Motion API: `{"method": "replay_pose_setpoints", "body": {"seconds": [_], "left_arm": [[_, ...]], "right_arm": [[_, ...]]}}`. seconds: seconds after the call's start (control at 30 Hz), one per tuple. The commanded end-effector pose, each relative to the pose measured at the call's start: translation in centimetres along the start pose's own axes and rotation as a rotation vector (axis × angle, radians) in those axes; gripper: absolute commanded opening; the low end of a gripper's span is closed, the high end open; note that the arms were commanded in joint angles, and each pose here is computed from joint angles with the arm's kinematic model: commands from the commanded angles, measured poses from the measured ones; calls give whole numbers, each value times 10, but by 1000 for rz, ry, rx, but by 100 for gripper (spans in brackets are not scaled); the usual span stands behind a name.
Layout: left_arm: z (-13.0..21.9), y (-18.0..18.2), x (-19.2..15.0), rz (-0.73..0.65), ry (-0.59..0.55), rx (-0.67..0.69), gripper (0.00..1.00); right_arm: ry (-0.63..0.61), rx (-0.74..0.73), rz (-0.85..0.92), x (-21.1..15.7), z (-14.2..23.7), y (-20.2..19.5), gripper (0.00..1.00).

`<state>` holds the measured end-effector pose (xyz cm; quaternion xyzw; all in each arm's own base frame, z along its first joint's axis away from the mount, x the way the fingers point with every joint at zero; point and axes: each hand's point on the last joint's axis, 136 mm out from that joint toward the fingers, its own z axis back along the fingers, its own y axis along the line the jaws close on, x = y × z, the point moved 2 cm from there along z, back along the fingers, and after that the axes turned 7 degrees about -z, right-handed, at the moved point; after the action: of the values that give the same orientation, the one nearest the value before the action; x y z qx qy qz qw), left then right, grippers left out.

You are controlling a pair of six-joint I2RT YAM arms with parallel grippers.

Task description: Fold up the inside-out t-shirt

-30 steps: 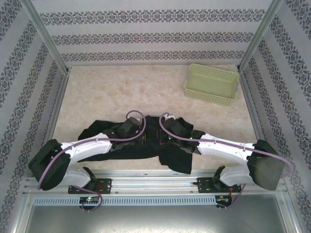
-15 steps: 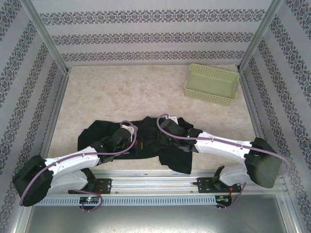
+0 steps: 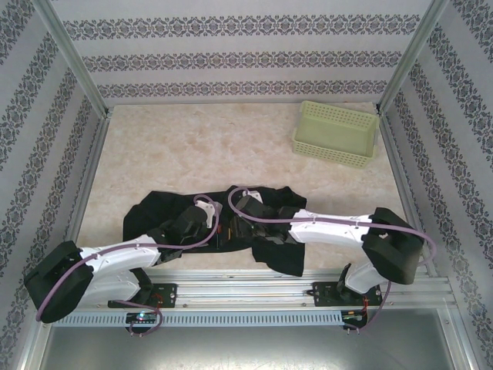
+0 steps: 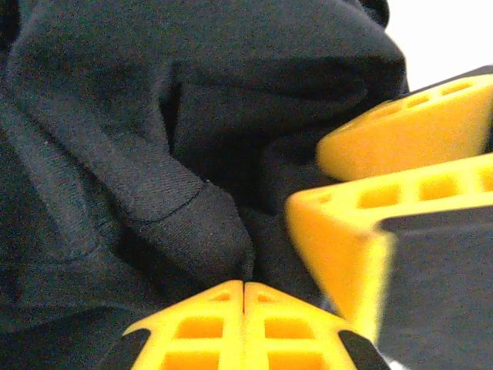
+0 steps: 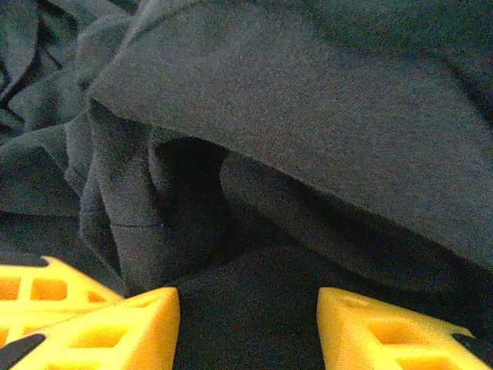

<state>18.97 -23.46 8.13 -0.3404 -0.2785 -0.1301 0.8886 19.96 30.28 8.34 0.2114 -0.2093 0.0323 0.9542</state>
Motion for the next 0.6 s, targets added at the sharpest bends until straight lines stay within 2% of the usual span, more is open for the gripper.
{"method": "replay_pose_setpoints", "body": {"seconds": [0.0,0.07,0.17,0.23,0.4,0.5,0.57], "left_arm": [[-2,-13,0,-40,-14,-71,0],[-3,-14,-1,-39,-9,-76,0],[-5,-11,-2,-35,2,-60,1],[-5,-6,-3,-32,12,-26,8],[11,6,9,-62,-12,111,35],[16,-2,22,-100,-15,122,41],[17,-1,28,-113,6,166,42]], "right_arm": [[-2,40,-32,6,-4,16,48],[13,14,-32,2,-8,10,42],[3,-24,-38,-1,-7,-2,13],[-16,-66,-39,-4,0,-16,0],[-27,-124,-24,-21,13,-47,0],[-32,-112,-12,-31,17,-52,0],[-36,-105,4,-35,19,-50,0]]}}
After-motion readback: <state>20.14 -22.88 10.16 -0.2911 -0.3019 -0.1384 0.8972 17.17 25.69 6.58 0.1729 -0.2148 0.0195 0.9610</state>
